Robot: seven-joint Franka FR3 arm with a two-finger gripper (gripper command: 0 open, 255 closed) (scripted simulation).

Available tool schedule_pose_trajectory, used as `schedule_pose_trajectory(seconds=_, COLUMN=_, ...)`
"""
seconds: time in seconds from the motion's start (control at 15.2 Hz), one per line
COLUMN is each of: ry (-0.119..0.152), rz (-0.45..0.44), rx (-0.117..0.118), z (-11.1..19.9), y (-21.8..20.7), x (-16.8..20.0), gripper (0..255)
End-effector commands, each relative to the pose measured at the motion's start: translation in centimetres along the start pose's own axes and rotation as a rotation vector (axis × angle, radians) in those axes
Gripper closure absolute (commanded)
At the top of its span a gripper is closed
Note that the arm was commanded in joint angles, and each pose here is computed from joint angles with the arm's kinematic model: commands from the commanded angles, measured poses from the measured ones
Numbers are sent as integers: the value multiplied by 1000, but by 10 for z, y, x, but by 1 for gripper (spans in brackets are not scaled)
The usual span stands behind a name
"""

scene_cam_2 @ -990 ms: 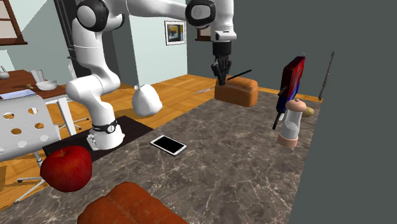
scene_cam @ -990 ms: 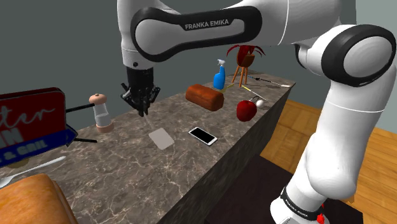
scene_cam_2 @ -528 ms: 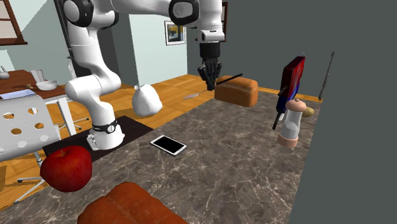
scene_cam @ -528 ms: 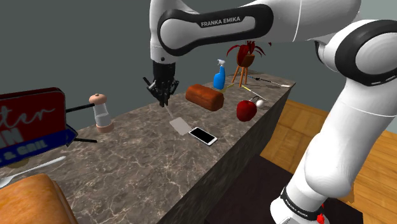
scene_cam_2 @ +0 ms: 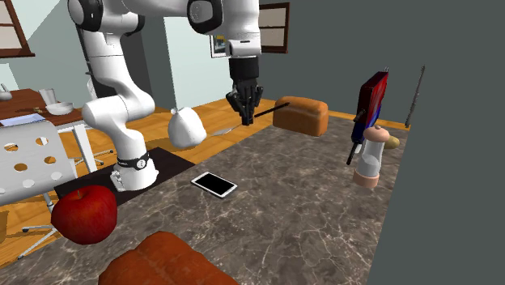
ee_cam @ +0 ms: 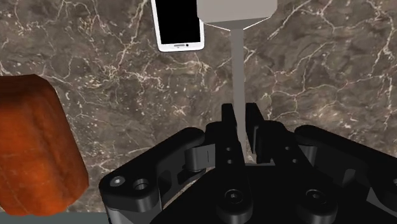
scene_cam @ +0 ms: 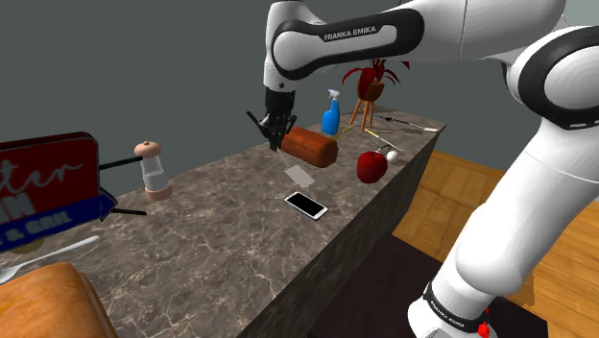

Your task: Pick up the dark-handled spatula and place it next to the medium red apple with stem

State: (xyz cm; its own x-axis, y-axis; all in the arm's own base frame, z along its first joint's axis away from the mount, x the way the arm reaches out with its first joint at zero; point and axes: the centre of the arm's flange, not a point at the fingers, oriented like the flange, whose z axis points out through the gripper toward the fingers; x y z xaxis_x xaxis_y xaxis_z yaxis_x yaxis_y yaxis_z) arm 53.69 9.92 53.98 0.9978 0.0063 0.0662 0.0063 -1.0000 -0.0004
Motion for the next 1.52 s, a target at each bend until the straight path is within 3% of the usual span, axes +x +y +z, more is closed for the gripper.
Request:
schedule_pose_trajectory(seconds=0.0, ry=0, rz=-1, rx=0, z=0, y=27, x=2, gripper=255)
schedule_pose_trajectory(seconds=1.45, ry=0, rz=-1, rx=0, z=0, y=318, x=7, gripper=255)
